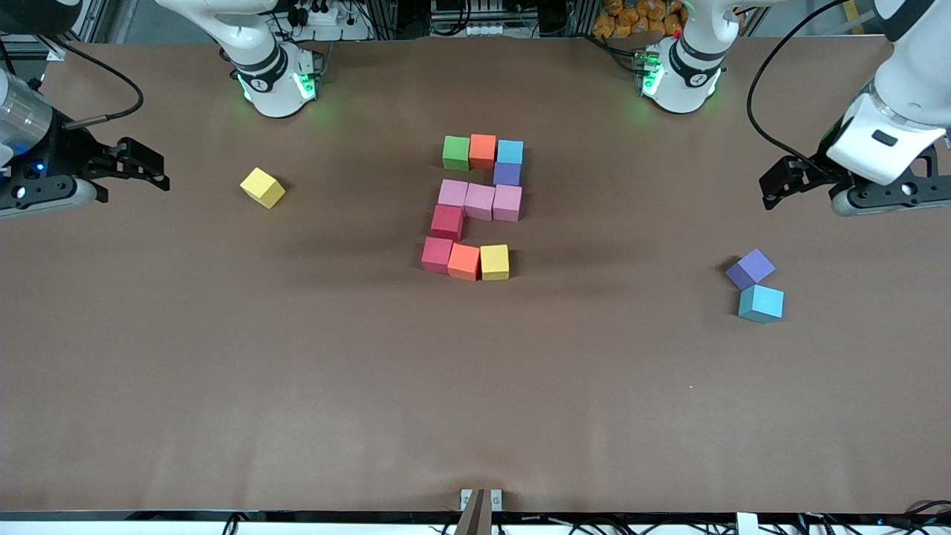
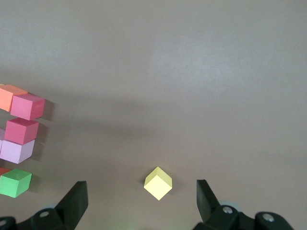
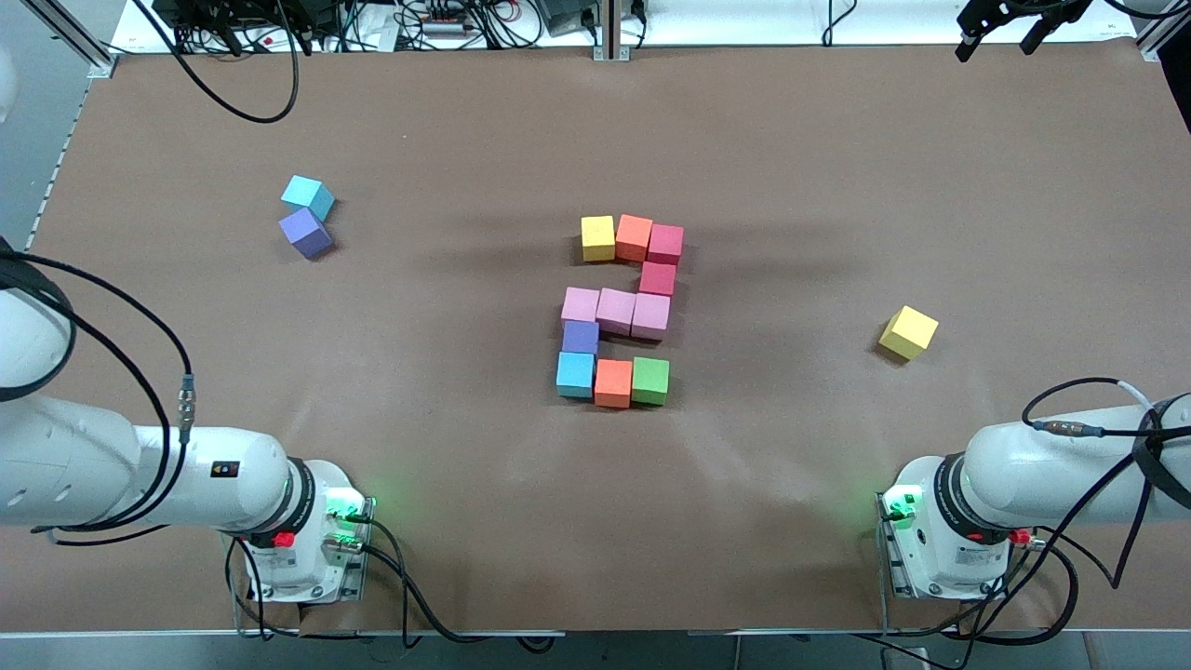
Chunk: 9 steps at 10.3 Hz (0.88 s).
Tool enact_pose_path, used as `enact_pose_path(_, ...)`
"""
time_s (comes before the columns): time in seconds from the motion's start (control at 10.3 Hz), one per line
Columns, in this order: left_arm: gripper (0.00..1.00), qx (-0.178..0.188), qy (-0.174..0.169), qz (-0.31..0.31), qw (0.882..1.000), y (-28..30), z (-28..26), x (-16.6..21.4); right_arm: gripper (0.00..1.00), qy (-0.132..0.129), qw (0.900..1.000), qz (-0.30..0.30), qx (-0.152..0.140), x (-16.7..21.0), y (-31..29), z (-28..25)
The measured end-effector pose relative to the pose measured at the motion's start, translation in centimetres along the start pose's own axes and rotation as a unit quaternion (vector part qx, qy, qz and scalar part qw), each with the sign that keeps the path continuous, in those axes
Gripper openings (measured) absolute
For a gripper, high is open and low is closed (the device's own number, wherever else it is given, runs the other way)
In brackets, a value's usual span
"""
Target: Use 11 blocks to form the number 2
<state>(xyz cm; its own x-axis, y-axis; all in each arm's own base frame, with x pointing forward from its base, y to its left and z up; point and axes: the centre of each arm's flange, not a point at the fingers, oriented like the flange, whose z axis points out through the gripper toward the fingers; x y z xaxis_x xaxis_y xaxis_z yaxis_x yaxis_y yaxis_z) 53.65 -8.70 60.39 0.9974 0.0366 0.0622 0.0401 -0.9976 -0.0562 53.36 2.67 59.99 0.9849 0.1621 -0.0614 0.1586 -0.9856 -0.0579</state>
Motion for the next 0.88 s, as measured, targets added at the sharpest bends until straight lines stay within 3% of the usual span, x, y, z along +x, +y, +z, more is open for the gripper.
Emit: enact_pose_path(0.88,1.0,-0.003,-0.005,0.045,0.999,-2.0,-1.3,1.8,1.0,0.0,1.0,0.0,-0.007,0.0,0.3,0.0)
